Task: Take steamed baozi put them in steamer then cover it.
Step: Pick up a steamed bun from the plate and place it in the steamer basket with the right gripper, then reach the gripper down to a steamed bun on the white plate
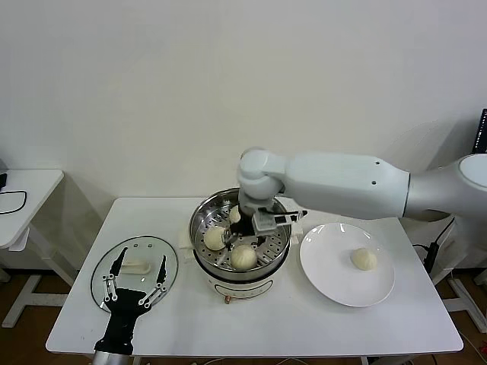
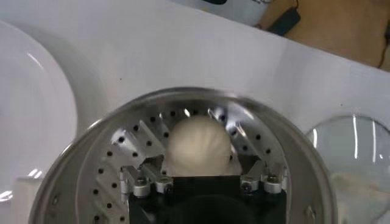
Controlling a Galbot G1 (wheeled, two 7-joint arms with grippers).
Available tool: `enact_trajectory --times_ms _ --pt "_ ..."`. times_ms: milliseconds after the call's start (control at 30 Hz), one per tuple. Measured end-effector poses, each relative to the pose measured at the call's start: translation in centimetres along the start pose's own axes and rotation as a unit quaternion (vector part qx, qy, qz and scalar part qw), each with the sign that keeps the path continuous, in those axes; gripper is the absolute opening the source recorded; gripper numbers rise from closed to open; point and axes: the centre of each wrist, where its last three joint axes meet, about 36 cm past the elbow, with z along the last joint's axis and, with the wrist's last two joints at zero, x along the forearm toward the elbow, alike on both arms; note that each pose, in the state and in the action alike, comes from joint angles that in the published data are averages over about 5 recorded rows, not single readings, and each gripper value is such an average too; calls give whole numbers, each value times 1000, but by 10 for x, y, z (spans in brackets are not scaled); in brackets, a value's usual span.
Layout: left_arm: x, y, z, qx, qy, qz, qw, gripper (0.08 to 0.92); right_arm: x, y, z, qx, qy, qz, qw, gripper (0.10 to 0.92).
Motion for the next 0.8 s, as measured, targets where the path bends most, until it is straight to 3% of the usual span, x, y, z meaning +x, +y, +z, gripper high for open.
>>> enact_trajectory --times_ms 133,267,533,800 --pt "-1 0 0 0 -1 2 1000 823 27 30 22 -93 17 16 995 823" --pt "-2 0 0 -1 -2 4 1000 823 50 76 47 -226 27 34 973 823" --pt "-2 1 0 -3 -3 6 1000 823 64 202 78 -484 32 40 874 823" --pt "-3 2 -3 -4 -2 5 1000 823 31 317 62 -627 21 21 779 823"
